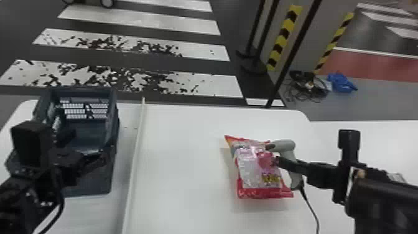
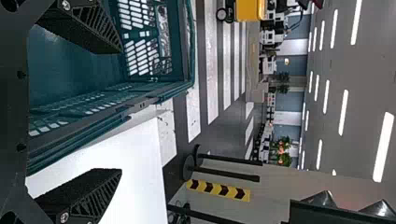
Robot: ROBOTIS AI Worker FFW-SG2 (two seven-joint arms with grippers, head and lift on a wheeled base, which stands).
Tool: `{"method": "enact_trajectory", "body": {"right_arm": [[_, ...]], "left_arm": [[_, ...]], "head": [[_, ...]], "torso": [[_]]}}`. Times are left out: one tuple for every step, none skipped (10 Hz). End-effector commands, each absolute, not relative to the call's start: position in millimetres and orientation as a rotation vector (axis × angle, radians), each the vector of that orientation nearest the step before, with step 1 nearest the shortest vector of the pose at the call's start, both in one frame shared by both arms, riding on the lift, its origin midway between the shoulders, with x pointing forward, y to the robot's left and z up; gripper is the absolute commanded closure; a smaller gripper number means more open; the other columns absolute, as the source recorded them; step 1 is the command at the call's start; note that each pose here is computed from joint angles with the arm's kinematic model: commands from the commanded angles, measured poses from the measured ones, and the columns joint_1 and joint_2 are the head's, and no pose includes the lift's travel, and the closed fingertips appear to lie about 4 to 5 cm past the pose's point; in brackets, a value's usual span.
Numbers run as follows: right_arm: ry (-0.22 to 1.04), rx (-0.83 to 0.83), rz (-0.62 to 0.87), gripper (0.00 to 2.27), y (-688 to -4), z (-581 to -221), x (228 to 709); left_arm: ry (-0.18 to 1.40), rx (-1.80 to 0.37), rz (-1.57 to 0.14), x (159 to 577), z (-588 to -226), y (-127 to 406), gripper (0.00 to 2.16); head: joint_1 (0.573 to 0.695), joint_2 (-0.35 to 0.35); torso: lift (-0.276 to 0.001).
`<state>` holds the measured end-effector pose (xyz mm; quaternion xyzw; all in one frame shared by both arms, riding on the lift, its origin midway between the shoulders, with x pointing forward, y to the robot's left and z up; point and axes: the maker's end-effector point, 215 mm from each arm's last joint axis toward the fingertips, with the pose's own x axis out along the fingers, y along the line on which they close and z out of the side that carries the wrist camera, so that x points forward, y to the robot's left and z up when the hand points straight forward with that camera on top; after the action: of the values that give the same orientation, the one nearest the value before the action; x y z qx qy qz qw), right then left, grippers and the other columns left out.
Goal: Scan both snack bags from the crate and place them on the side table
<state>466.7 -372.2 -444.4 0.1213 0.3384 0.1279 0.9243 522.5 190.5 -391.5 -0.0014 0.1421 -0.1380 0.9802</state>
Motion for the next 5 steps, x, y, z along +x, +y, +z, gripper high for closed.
{"method": "enact_trajectory", "body": {"right_arm": [[0.699,0.237,0.282,2.24,-361.4,-443.7,473.1],[0.704,0.232,0.286,2.24,-357.8,-444.8,476.9],[0.715,0.239,0.285,2.24,-356.7,-450.0,479.6],[0.725,0.247,0.285,2.24,-355.9,-454.4,482.4],[0.735,0.252,0.286,2.24,-355.1,-459.2,483.6]], "left_arm": [[0.288,-0.003,-0.278,522.4,-392.3,190.5,0.09],[0.286,-0.005,-0.28,522.5,-391.3,190.0,0.09],[0.284,-0.004,-0.28,522.1,-391.2,190.2,0.09],[0.287,-0.005,-0.279,521.5,-392.0,191.1,0.09],[0.284,-0.004,-0.279,521.7,-391.2,191.0,0.09]], "head": [[0.695,-0.204],[0.695,-0.195],[0.695,-0.191],[0.695,-0.186],[0.695,-0.183]], "torso": [[-0.098],[-0.098],[-0.098],[-0.098],[-0.098]]}}
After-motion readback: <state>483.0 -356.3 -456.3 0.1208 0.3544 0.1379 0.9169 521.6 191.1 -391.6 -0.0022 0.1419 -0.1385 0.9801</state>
